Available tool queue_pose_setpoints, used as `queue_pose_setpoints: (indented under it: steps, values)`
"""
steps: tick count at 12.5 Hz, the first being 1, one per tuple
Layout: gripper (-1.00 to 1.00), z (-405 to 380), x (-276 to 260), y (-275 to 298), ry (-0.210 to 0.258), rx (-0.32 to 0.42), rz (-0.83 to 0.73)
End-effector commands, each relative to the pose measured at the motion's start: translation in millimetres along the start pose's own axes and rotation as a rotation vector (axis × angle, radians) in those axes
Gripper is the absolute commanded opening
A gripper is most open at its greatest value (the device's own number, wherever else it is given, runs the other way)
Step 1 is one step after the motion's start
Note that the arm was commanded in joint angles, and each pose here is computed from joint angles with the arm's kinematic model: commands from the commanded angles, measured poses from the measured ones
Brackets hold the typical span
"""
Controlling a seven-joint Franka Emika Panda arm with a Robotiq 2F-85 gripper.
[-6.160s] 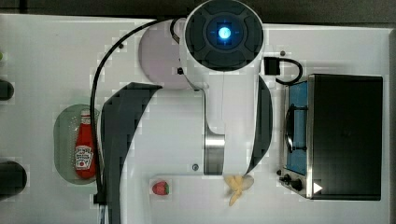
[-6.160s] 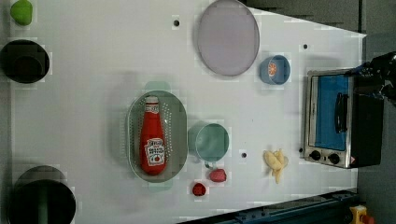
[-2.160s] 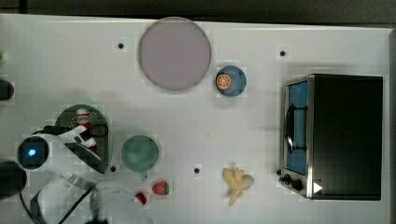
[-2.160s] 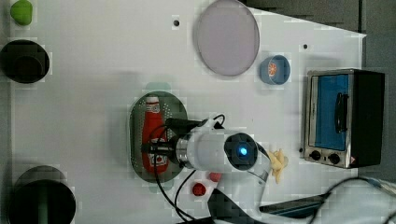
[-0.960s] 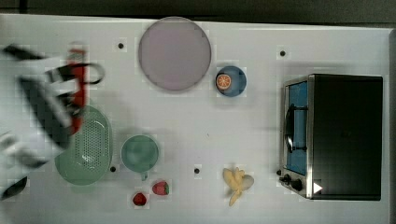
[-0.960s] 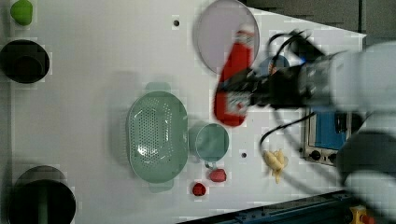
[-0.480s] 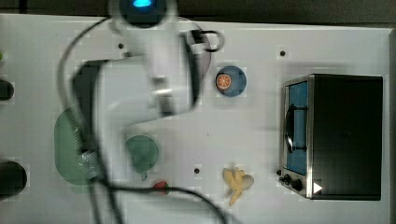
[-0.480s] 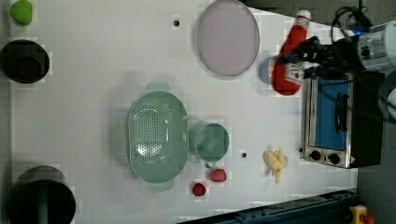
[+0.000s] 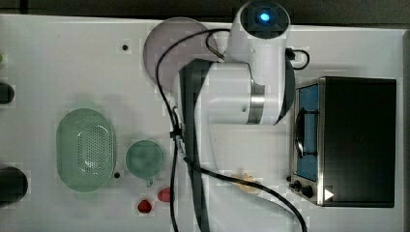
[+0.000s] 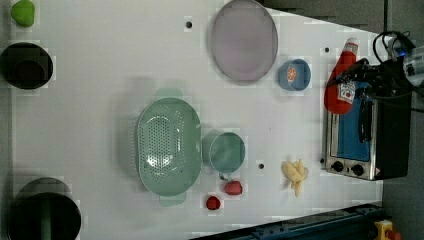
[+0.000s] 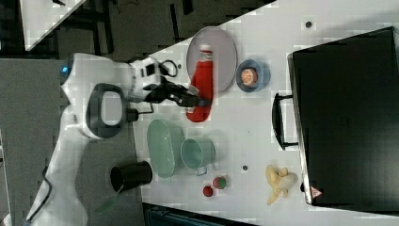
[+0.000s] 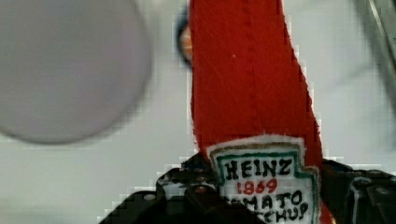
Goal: Pick ketchup from strainer and place it on the table
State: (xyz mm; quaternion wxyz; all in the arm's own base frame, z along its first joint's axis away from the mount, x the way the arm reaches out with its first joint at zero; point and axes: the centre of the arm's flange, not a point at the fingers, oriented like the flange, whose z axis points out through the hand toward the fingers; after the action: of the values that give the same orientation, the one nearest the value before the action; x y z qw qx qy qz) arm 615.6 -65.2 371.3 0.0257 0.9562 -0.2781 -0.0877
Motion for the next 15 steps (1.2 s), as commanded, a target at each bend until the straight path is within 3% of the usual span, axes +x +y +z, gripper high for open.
queue_pose_setpoints:
  steps: [1,3,6,12,13,15]
  values:
    - [0.19,9,-32,-36,0.024,-0.024,-0.15]
    - [0.19,37,-34,-33,0.046,-0.037,-0.165]
    - [0.19,90,-47,-23,0.002,-0.049,-0.165]
    - [0.19,175,-48,-11,0.005,0.013,-0.152]
    - [0.27,184,-47,-10,0.012,0.025,-0.148]
    - [0.68,196,-45,-6,0.029,0.042,-0.141]
